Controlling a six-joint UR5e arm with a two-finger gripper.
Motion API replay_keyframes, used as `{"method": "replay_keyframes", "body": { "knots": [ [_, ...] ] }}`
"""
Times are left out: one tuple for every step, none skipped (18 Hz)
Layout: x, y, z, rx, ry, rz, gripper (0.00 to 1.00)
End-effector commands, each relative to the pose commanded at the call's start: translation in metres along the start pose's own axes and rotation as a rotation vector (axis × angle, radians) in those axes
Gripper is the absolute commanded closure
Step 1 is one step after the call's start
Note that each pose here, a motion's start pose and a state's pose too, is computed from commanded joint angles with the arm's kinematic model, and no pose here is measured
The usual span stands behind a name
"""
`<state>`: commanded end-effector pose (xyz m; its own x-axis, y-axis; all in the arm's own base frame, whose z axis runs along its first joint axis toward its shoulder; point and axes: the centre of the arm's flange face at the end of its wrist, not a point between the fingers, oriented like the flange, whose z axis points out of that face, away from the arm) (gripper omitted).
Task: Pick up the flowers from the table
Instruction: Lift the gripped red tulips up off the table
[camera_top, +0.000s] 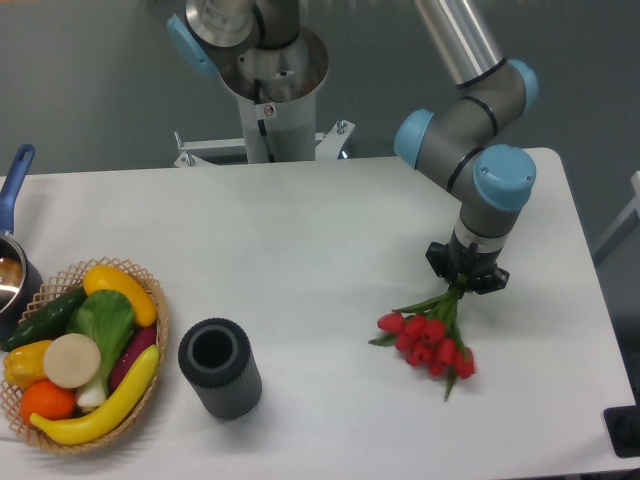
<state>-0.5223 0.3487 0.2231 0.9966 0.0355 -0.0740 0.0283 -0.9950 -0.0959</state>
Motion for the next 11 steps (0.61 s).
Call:
{"method": "replay_keyframes", "body": {
  "knots": [
    [-0.002,0.002,-0.002,-0.002,-0.005,-0.004,1.00],
    [-0.005,0.004,-0.007,-0.004,-0.014,-0.007,1.00],
    [-0.009,0.007,-0.019,0.004,-0.034,-0.013,1.00],
    [-0.014,0.010,-0.032,0.012,-0.056,-0.020,1.00],
    [-0.018,0.012,-0.038,0.016,-0.068,-0.025,1.00],
    [-0.023,0.014,-0.042,0.018,-0.078,-0.031,1.00],
    [-0.025,0.013,-0.046,0.020,-0.087,-0.030,1.00],
    [-0.029,0.011,-0.051,0.024,-0.097,-0.030,1.00],
    [-0.032,0.011,-0.056,0.023,-0.109,-0.029,1.00],
    [-0.035,0.010,-0.059,0.023,-0.114,-0.029,1.00],
    [-0.037,0.009,-0.063,0.015,-0.111,-0.030,1.00]
  ]
}}
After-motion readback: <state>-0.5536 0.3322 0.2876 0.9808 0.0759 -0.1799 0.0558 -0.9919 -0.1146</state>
